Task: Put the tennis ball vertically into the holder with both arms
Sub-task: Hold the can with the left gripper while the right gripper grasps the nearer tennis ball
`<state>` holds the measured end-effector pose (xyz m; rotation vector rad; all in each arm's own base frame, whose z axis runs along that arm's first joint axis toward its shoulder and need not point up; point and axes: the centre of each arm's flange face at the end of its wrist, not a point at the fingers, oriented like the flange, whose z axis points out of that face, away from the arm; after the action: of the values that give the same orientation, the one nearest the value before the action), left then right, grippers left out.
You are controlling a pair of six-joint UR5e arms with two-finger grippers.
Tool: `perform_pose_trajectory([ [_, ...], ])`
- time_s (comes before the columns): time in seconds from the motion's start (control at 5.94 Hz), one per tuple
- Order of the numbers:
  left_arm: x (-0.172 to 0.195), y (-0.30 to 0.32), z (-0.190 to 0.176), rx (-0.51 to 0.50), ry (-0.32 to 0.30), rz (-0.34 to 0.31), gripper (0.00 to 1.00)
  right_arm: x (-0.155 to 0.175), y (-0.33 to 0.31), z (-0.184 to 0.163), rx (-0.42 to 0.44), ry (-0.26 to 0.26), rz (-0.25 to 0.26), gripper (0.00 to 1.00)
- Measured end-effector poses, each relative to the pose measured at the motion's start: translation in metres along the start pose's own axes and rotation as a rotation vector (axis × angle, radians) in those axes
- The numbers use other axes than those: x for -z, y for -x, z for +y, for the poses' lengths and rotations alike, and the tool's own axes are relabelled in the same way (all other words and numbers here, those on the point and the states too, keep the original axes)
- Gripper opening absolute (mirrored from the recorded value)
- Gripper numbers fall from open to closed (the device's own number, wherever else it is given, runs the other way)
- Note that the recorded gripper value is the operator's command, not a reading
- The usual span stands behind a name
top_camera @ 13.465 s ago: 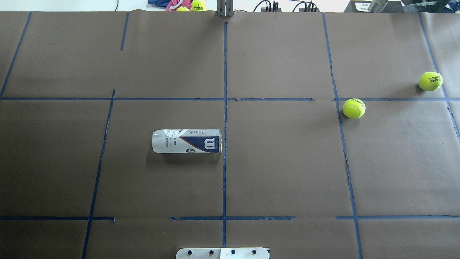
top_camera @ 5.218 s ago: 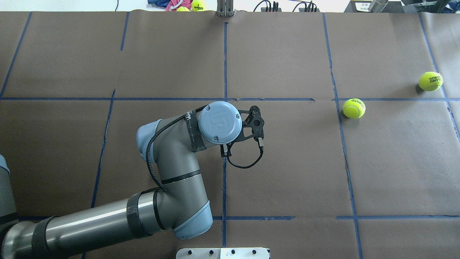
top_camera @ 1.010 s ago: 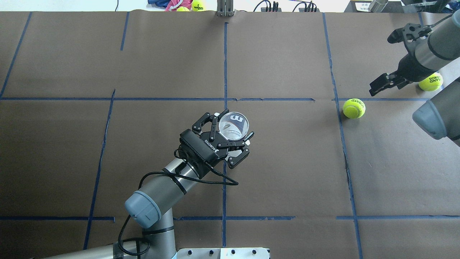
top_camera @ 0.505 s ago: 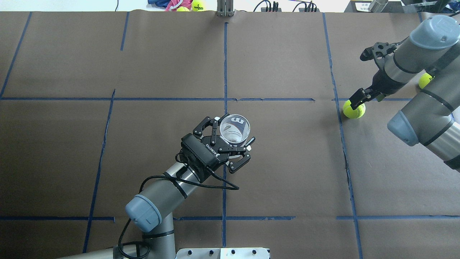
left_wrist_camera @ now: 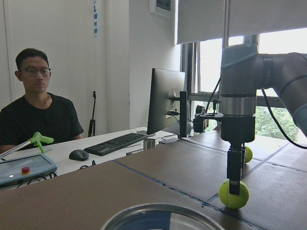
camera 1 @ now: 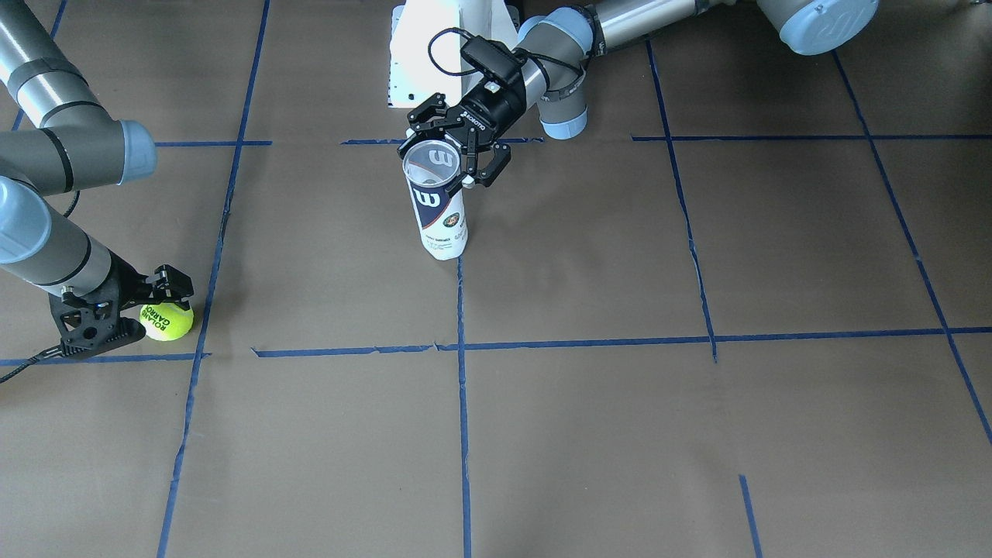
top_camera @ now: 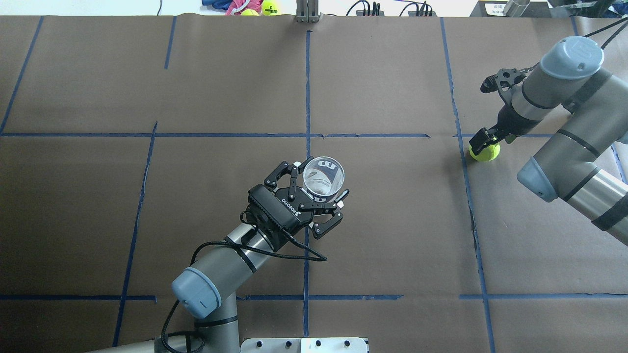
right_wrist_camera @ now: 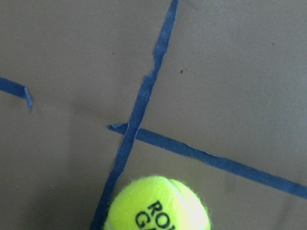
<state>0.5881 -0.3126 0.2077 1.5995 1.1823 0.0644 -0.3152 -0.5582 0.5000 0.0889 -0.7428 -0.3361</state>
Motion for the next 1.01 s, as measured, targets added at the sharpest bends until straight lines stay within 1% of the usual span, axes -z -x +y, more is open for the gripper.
perform_pose_trajectory([
  [0.17, 0.001, 0.000, 0.001, -0.006, 0.003, -0.001, 1.00, -0.005, 0.003, -0.001, 0.003, 0.007, 0.001, 0.71],
  [0.34, 0.001, 0.001, 0.002, -0.006, 0.004, -0.001, 1.00, -0.007, 0.007, -0.004, 0.008, 0.009, 0.001, 0.27],
  [0.5, 0.001, 0.001, 0.002, -0.004, 0.004, -0.001, 1.00, -0.006, 0.010, -0.007, 0.014, 0.005, -0.002, 0.02],
  [0.67, 0.001, 0.001, 0.002, -0.002, 0.003, -0.001, 1.00, 0.002, 0.018, -0.012, 0.024, -0.009, -0.010, 0.00],
  [0.84, 0.001, 0.001, 0.002, 0.001, 0.002, 0.000, 1.00, 0.025, 0.038, -0.018, 0.033, -0.049, -0.033, 0.00],
  [1.01, 0.001, 0.000, 0.002, 0.002, 0.003, 0.000, 1.00, 0.064, 0.070, -0.022, 0.017, -0.111, -0.075, 0.00],
])
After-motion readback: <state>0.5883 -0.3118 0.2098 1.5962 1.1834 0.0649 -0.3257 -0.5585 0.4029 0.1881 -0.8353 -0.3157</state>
